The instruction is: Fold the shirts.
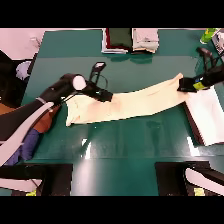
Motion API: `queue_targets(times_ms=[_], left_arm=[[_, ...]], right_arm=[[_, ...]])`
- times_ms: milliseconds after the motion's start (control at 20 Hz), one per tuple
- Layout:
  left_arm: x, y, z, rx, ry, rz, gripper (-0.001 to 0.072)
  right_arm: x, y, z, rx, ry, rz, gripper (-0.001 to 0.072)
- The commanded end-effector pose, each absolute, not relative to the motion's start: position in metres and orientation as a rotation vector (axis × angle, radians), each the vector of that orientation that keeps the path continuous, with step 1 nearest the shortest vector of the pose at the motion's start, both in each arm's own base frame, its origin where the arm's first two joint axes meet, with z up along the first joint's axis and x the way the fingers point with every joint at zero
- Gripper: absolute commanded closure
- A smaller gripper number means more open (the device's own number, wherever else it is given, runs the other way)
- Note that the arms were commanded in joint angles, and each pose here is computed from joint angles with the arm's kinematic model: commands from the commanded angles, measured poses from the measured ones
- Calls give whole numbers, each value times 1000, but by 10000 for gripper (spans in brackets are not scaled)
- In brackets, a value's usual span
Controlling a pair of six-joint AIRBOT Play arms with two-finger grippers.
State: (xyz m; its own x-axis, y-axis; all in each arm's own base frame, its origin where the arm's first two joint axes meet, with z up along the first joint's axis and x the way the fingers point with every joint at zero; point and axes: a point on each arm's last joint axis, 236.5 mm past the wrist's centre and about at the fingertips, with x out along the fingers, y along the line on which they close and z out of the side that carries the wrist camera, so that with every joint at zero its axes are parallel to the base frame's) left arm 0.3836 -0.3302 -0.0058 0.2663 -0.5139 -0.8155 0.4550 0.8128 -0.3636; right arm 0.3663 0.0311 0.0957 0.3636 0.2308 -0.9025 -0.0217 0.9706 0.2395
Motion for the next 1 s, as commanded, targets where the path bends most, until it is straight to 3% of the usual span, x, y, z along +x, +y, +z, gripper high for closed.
queue_targets(times_ms=[0, 300, 600, 750, 950], left_arm=[[376, -373, -35, -34, 1215, -720, 682], [359, -397, -75, -42, 1323, -748, 682], [366, -385, -69, -52, 1331, -732, 681], [391, -347, -41, -78, 1305, -651, 681], [440, -260, 44, -36, 1105, -512, 681]], right_arm=[[363, 71, 155, 175, 1109, 237, 698], [371, 163, 211, 149, 1021, 458, 698], [373, 225, 235, 119, 985, 593, 698], [369, 245, 234, 111, 979, 629, 698], [366, 288, 241, 176, 917, 720, 698]])
